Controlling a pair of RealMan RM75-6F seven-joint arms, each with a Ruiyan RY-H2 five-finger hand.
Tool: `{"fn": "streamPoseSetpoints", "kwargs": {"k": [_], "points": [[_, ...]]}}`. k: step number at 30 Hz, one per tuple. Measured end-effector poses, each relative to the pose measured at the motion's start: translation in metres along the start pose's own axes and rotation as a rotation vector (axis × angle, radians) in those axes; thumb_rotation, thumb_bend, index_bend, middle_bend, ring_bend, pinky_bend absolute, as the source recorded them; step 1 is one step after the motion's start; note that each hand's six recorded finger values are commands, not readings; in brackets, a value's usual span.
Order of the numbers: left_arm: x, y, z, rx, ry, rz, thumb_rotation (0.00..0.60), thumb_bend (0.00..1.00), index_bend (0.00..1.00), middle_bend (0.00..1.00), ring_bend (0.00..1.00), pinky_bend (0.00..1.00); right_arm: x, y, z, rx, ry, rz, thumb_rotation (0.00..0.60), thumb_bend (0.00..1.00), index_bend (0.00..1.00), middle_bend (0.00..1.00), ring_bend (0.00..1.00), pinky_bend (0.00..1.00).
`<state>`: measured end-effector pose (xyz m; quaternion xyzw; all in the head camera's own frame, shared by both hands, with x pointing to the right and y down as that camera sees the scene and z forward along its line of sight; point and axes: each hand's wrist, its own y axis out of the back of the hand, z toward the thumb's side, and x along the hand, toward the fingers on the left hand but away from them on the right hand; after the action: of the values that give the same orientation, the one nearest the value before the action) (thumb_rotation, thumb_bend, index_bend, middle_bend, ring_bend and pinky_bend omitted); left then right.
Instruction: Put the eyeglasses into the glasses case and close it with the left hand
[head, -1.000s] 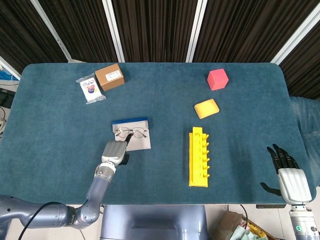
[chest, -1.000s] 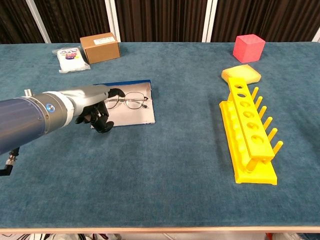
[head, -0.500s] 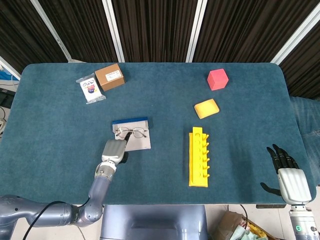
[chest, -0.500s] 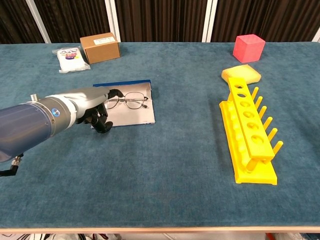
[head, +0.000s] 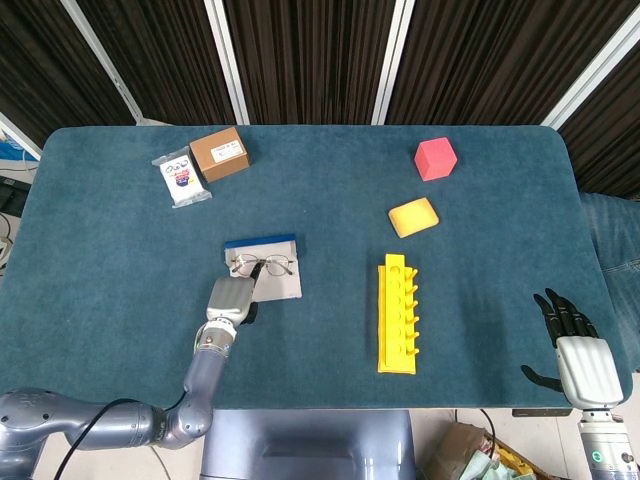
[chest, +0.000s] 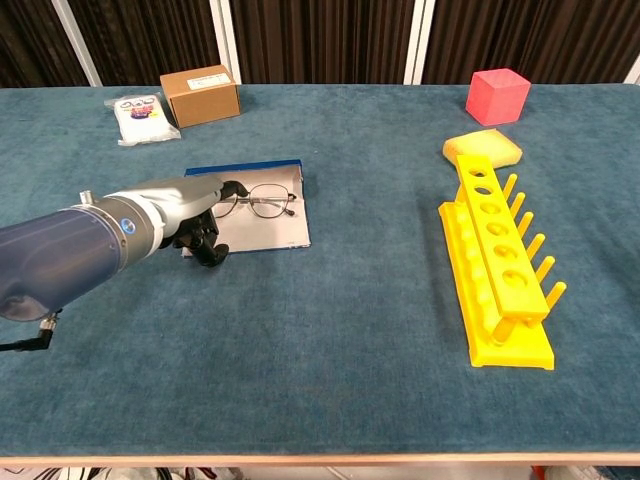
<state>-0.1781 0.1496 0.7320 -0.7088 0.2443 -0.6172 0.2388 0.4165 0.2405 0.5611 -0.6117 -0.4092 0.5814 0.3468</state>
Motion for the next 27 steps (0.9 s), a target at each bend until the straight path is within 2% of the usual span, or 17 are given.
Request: {"fn": "streamPoseSetpoints", "kwargs": {"k": [27], "points": [[0.0066, -0.0020, -0.0002, 0.013, 0.025, 0.012, 0.600, 0.49, 0.00, 0.78, 0.81, 0.81, -0.0001, -0.0002, -0.0007, 0.000, -0.007, 0.002, 0.600, 0.17, 0.00, 0.00, 0.09, 0.19]]}}
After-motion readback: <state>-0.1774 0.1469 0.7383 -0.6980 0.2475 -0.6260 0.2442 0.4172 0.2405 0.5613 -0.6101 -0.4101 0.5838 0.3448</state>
